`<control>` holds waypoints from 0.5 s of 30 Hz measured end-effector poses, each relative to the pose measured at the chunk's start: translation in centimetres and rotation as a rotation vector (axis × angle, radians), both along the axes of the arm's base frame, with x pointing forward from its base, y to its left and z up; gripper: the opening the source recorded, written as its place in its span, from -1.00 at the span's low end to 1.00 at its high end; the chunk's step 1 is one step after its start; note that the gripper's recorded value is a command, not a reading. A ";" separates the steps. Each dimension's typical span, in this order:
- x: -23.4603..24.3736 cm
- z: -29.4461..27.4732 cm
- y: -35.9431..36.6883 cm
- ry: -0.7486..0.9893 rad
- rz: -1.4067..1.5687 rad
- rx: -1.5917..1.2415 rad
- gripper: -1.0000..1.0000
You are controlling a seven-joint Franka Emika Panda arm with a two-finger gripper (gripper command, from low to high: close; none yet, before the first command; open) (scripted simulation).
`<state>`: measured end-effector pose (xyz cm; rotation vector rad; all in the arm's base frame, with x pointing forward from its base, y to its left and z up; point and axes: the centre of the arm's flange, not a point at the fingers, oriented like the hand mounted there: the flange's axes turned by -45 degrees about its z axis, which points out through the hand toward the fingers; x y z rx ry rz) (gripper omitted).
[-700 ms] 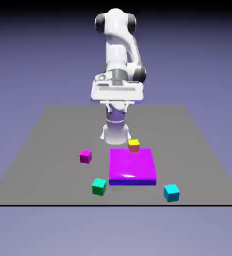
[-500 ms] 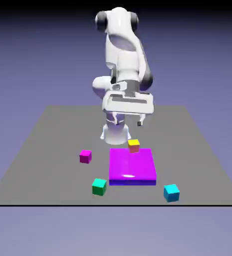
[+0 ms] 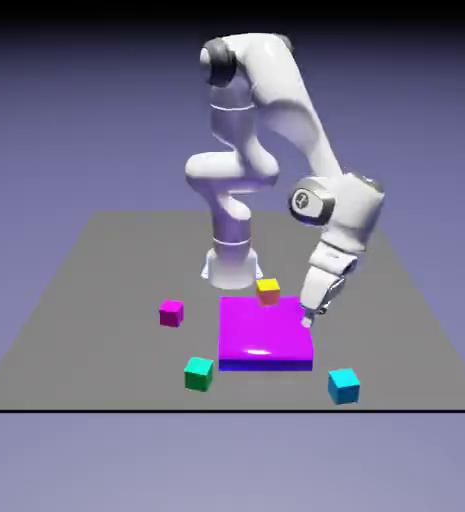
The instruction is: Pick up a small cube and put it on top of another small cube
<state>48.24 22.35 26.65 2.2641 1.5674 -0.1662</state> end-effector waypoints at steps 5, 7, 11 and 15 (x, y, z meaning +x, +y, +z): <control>0.2 -4.1 4.1 0.113 0.183 -0.144 0.00; 0.3 -5.6 5.7 0.150 0.250 -0.196 0.00; 0.3 -8.3 8.6 0.213 0.369 -0.292 0.00; 0.5 -10.8 11.2 0.262 0.466 -0.378 0.00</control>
